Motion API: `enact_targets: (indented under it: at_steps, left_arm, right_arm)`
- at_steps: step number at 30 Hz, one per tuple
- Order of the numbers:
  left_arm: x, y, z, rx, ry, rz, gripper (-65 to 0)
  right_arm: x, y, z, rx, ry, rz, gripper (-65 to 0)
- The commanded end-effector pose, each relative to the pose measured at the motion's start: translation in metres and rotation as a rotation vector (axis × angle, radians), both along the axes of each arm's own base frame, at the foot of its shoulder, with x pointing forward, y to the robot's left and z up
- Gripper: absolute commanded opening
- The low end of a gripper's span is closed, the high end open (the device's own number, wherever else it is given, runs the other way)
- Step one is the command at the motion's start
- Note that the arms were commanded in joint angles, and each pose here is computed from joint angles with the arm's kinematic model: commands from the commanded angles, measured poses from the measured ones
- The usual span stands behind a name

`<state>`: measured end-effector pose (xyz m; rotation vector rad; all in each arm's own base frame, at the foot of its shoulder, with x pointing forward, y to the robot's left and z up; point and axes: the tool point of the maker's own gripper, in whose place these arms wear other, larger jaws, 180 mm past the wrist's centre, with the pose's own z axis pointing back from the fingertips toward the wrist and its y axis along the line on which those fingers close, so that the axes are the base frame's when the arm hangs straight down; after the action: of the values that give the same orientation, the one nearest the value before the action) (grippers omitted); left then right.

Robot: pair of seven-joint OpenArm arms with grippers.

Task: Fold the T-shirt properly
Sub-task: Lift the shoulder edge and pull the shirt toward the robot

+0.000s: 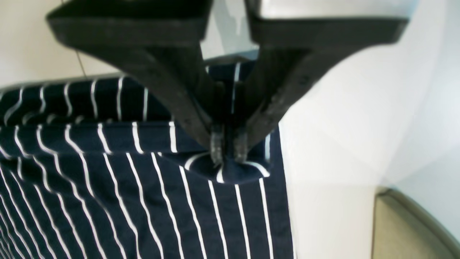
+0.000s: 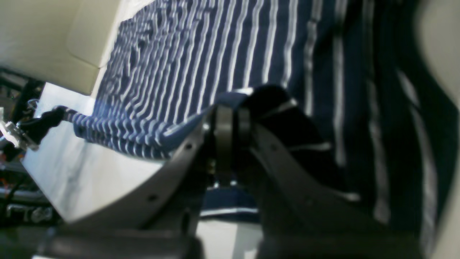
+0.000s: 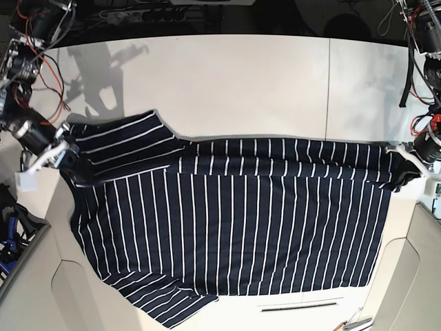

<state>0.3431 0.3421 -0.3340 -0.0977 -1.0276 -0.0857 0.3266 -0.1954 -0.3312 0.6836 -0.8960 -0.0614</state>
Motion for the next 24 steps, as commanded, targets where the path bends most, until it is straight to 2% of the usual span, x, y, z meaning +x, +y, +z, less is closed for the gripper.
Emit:
enact_targets:
  at_steps: [1, 5, 9, 12, 19, 24]
  left_arm:
    - [0.012, 0.008, 0.022, 0.015, -0.067, 0.002, -65.0]
    - [0.020, 0.017, 0.022, 0.028, -0.079, 0.026, -65.0]
    - [0.026, 0.025, 0.015, -0.007, -0.071, 0.061, -65.0]
    - [0.030, 0.030, 0.011, -0.031, -0.065, 0.082, -65.0]
    - [0.041, 0.034, 0.009, -0.066, -0.062, 0.107, -65.0]
    - [0.042, 0.021, -0.003, -0.066, -0.039, 0.070, -65.0]
  right_arm:
    - [0.016, 0.000, 0.020, 0.006, -0.067, 0.006, -65.0]
    - [0.042, 0.016, 0.020, -0.028, -0.058, 0.061, -65.0]
    - [0.064, 0.022, 0.022, -0.036, -0.050, 0.079, -65.0]
    - [0.078, 0.019, 0.024, -0.042, -0.063, 0.057, -65.0]
    - [0.096, 0.010, 0.012, -0.057, -0.019, 0.025, -65.0]
    - [0.094, 0.007, -0.009, -0.037, 0.026, -0.003, -65.0]
